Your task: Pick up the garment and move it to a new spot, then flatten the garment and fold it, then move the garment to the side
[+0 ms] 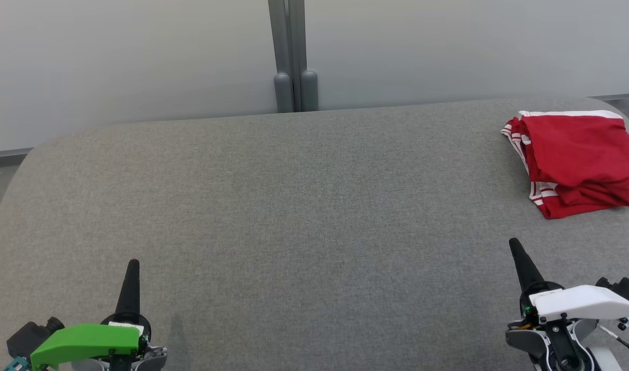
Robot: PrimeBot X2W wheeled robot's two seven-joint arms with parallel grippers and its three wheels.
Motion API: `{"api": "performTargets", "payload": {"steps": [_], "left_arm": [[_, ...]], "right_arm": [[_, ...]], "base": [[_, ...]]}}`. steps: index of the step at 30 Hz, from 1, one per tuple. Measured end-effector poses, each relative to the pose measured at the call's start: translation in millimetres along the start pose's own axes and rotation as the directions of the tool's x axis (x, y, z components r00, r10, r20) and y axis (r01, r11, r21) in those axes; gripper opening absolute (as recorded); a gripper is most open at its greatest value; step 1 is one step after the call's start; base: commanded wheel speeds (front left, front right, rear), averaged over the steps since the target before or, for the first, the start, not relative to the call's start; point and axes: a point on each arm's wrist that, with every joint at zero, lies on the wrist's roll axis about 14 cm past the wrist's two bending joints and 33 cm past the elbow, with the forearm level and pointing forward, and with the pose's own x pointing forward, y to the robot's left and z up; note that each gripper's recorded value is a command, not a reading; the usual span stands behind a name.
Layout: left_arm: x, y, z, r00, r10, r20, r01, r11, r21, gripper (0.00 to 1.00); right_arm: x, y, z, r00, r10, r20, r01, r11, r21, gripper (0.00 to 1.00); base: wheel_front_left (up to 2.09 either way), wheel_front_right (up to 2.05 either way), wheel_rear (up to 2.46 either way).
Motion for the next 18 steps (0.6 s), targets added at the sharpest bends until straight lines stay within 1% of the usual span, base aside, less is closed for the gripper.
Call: {"api": "performTargets", "payload": {"steps": [18], "left_arm": [[8.1,-4.3,7.1,1.000,-0.021,0.006,0.021,0.989,-0.149,0.00]], "right_arm": [[7.2,1.3,3.5,1.000,0.003,0.001,-0.004,0.989,0.149,0.00]], "base": [[0.00,0.00,0.00]]}}
